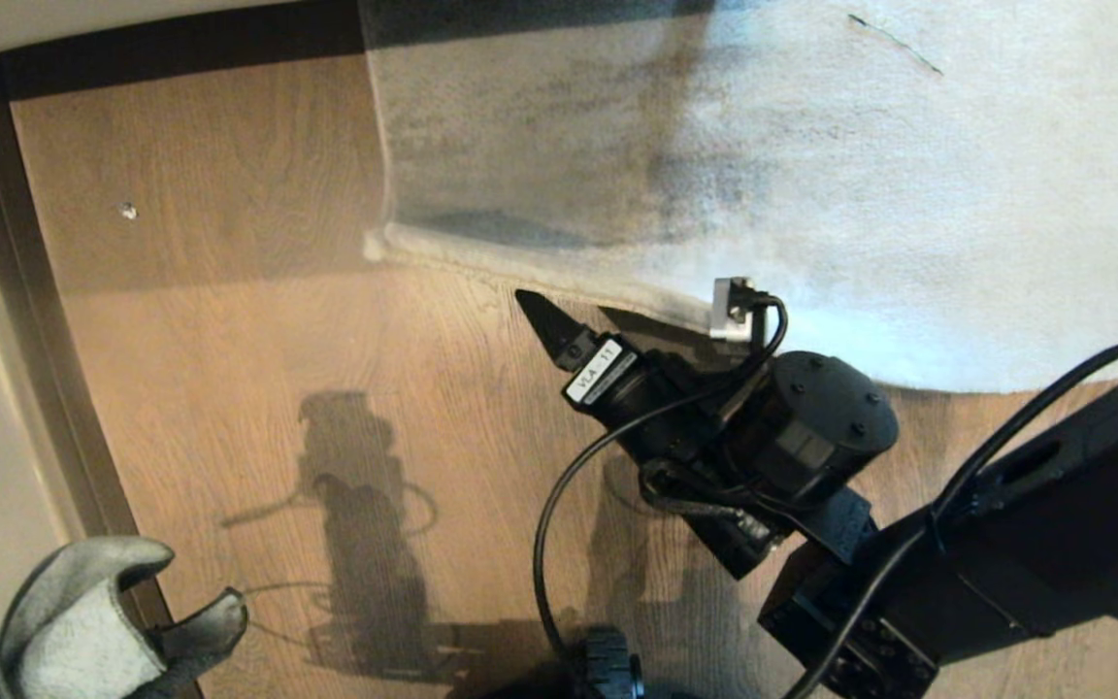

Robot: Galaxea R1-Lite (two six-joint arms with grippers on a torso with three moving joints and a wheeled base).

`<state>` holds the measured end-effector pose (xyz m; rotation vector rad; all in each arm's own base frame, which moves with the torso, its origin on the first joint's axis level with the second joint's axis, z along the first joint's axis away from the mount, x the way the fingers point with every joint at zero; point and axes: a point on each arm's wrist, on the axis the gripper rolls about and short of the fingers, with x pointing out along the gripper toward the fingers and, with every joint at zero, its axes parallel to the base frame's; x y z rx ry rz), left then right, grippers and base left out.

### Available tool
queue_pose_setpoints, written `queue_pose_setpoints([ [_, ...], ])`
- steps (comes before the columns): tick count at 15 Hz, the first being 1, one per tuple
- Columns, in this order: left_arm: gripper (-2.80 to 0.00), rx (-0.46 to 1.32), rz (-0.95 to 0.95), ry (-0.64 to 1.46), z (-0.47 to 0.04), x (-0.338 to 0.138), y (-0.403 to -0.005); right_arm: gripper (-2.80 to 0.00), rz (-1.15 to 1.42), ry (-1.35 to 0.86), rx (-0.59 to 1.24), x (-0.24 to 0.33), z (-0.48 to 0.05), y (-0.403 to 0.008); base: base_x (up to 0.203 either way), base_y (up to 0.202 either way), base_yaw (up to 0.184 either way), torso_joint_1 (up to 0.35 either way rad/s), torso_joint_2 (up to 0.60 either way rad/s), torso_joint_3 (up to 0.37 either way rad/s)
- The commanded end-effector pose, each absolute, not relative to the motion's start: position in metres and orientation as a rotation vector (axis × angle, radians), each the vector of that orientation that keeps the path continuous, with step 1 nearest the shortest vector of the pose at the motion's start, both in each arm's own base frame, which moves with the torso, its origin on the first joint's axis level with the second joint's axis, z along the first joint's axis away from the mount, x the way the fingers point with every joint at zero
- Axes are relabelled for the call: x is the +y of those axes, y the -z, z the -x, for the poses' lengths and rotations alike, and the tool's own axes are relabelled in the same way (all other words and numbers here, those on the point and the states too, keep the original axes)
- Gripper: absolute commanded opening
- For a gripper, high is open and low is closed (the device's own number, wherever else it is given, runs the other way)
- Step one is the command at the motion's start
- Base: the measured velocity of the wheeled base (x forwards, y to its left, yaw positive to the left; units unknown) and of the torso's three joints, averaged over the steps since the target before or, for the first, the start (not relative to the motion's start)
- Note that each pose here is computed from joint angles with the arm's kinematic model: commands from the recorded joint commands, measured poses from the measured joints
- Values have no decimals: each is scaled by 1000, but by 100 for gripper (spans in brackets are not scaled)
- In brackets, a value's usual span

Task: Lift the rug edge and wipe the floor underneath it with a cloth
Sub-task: Lift up the carpet

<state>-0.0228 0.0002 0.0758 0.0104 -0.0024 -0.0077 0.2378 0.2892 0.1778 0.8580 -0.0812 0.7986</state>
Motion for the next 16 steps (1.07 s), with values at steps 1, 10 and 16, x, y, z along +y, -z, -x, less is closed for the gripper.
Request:
queue_pose_setpoints([
  [1, -280, -3, -11, 8, 23, 0, -76, 0, -893, -833, -124, 290, -229, -188, 0, 0, 0, 0, 0, 0],
  [10, -280, -3, -11, 8, 23, 0, -76, 0, -912, -886, -134, 291, -207, -203, 0, 0, 0, 0, 0, 0],
  [16, -280, -3, -11, 8, 23, 0, -76, 0, -945, -785, -28, 309, -219, -161, 0, 0, 0, 0, 0, 0],
])
